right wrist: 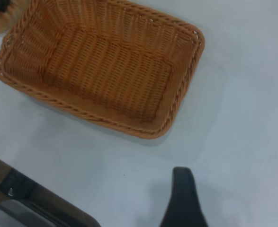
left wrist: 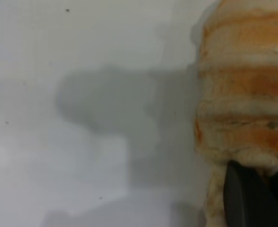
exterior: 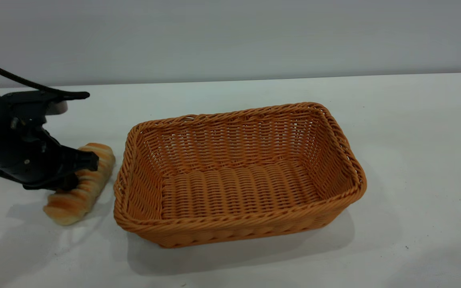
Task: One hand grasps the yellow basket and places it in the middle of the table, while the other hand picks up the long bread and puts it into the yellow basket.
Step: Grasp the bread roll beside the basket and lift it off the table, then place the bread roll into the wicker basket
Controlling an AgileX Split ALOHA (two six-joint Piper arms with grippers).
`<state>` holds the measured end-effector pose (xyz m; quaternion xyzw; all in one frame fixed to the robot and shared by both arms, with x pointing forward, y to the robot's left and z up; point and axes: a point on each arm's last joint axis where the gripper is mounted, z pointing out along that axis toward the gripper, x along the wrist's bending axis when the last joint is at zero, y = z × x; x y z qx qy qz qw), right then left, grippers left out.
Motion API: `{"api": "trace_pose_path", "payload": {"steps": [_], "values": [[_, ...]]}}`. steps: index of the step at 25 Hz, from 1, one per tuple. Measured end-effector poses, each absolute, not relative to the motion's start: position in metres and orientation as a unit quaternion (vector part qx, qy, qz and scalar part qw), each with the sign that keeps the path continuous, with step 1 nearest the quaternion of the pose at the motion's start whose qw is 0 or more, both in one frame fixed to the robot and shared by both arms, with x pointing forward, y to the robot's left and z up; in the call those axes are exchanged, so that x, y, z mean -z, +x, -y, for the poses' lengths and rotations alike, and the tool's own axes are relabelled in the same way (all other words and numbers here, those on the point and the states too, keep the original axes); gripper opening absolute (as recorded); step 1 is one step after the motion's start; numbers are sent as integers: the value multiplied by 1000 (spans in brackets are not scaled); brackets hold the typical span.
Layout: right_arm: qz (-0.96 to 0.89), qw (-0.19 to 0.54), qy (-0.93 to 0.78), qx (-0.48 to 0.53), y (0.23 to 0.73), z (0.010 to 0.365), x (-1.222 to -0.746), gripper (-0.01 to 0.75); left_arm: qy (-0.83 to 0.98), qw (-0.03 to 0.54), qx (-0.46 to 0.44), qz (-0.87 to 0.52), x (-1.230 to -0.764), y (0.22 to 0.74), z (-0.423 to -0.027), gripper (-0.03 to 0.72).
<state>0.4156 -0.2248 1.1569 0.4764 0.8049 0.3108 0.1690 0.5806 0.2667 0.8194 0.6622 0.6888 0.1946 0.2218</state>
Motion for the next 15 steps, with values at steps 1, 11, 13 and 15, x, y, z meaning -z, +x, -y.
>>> {"api": "trace_pose_path", "payload": {"steps": [1, 11, 13, 15], "values": [[-805, 169, 476, -311, 416, 225, -1157, 568, 662, 225, -196, -687, -825, 581, -267, 63], [-807, 165, 477, -306, 415, 225, -1156, 568, 653, 331, -256, -631, -933, 579, -243, 63], [-808, 163, 477, -305, 414, 225, -1156, 568, 669, 353, -253, -603, -946, 572, -220, 63], [-808, 163, 477, -304, 414, 225, -1156, 568, 687, 369, -245, -576, -950, 565, -197, 63]]}}
